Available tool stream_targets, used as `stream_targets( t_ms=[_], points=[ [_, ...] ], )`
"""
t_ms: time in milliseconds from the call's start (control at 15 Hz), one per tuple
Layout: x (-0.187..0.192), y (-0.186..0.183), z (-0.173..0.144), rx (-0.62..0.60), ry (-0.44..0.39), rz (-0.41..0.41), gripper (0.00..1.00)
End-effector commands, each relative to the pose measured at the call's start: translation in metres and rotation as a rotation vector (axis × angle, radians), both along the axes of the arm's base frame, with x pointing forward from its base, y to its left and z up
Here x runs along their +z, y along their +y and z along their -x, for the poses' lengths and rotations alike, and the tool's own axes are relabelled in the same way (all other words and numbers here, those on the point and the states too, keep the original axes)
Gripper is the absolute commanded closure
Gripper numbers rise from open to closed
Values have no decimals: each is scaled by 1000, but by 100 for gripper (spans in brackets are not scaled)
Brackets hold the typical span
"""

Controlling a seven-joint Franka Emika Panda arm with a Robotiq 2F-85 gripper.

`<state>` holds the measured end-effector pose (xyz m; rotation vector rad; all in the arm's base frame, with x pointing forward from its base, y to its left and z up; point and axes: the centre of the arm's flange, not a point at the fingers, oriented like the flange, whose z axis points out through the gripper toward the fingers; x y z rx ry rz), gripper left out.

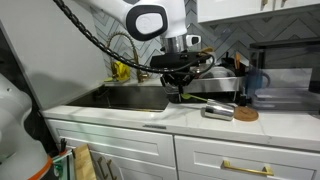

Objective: Remove the green measuring spoon from the silver cup and put it on the counter then place the cup upright.

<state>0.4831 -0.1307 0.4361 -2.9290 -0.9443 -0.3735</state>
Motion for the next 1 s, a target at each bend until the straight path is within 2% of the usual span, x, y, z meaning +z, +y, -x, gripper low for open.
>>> stream_targets(
  t_ms=[0, 667, 933],
  points=[
    [-1, -5, 4, -3, -13, -25, 99],
    [3, -18, 6, -37, -65, -51, 99],
    [21, -20, 16, -70, -85, -47, 99]
  ],
)
